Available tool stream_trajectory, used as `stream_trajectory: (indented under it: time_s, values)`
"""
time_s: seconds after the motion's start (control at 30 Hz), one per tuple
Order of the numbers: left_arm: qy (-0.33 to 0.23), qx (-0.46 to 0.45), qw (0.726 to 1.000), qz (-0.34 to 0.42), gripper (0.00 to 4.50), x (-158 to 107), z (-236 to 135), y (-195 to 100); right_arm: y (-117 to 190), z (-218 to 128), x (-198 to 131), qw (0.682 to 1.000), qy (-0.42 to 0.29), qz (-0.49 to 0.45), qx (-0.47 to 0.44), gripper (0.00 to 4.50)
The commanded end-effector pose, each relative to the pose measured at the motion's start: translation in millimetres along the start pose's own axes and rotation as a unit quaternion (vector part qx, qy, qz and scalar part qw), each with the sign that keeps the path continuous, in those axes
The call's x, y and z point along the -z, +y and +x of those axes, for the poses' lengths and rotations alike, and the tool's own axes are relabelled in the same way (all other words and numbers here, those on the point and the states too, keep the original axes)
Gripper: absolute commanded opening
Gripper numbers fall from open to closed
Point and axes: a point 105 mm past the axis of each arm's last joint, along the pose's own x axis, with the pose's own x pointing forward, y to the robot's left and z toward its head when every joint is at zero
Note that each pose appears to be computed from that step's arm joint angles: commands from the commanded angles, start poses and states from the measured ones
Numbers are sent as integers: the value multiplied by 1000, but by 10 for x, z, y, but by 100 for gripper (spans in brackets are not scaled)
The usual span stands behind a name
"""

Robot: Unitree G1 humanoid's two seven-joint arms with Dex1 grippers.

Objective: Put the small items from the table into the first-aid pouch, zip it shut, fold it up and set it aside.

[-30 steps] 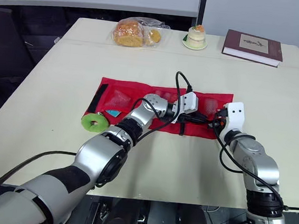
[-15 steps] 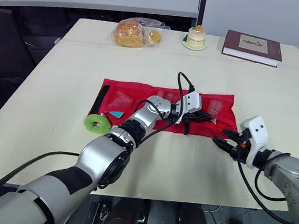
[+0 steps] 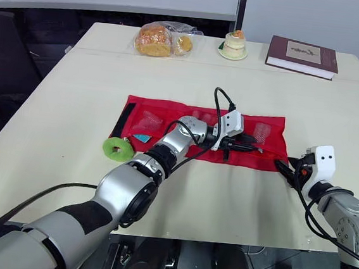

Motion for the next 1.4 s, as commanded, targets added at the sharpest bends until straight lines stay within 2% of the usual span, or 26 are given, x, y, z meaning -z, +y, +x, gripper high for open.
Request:
stream_trajectory:
  time_s: [0.03, 0.07, 0.1, 0.2, 0.23, 0.27, 0.33, 0.4, 0.57, 0.67, 0.8, 0.9, 1.0, 1.03, 1.07, 1.1, 1.17, 1.23, 1.27, 1.3, 1.33, 1.4]
  values:
    - [-67, 29, 997, 11, 251, -297, -126, 28, 84, 8, -31, 999, 0, 29, -31, 241]
    - [-69, 37, 997, 12, 251, -299, -180, 25, 94, 9, -9, 999, 6, 31, -35, 241]
    - [-69, 44, 997, 13, 314, -291, -234, 21, 99, 8, 2, 999, 9, 30, -37, 241]
    - [-69, 64, 995, 19, 437, -282, -455, 4, 101, 4, 10, 999, 10, 30, -37, 168]
    - [-67, 69, 995, 21, 450, -280, -542, -4, 97, -1, 9, 999, 10, 29, -37, 98]
    - [-66, 74, 995, 23, 450, -280, -632, -18, 88, -10, 7, 999, 10, 30, -36, 81]
    - [-58, 79, 995, 23, 450, -292, -937, -51, 2, -61, -2, 999, 9, 29, -21, 4]
    - [-46, 82, 995, 17, 450, -309, -1270, -128, -140, -150, -14, 1000, 6, 29, 4, 4]
    - [-13, 69, 998, 2, 450, -353, -1711, -330, -431, -385, -53, 998, 14, 4, 62, 4]
    - [-2, 54, 998, -12, 450, -406, -1929, -442, -769, -591, -92, 986, 41, -57, 152, 4]
    - [4, 36, 999, -25, 450, -435, -2036, -507, -999, -750, -134, 966, 73, -125, 213, 4]
    - [8, 17, 999, -36, 450, -405, -2084, -543, -1207, -888, -183, 937, 96, -173, 288, 4]
    - [7, 6, 999, -40, 450, -391, -2091, -554, -1213, -908, -170, 934, 105, -182, 290, 4]
    - [7, 2, 999, -41, 450, -385, -2093, -552, -1200, -909, -160, 935, 107, -181, 285, 66]
    - [8, -6, 999, -43, 450, -371, -2103, -540, -1177, -910, -162, 936, 108, -186, 277, 108]
    - [9, -17, 999, -45, 450, -346, -2119, -521, -1150, -916, -172, 938, 106, -190, 270, 123]
    - [10, -45, 997, -54, 450, -289, -2159, -473, -1086, -945, -219, 943, 95, -196, 252, 243]
    - [12, -79, 995, -61, 450, -230, -2203, -406, -1024, -982, -285, 945, 82, -213, 233, 316]
    - [14, -102, 992, -69, 450, -186, -2234, -356, -956, -992, -337, 948, 68, -227, 212, 376]
    - [17, -124, 989, -79, 450, -140, -2266, -308, -910, -1018, -366, 949, 62, -234, 201, 413]
    - [18, -152, 983, -100, 450, -72, -2305, -244, -805, -1036, -419, 952, 47, -250, 171, 445]
    - [21, -188, 972, -138, 450, 38, -2355, -163, -637, -1082, -467, 956, 34, -261, 131, 445]
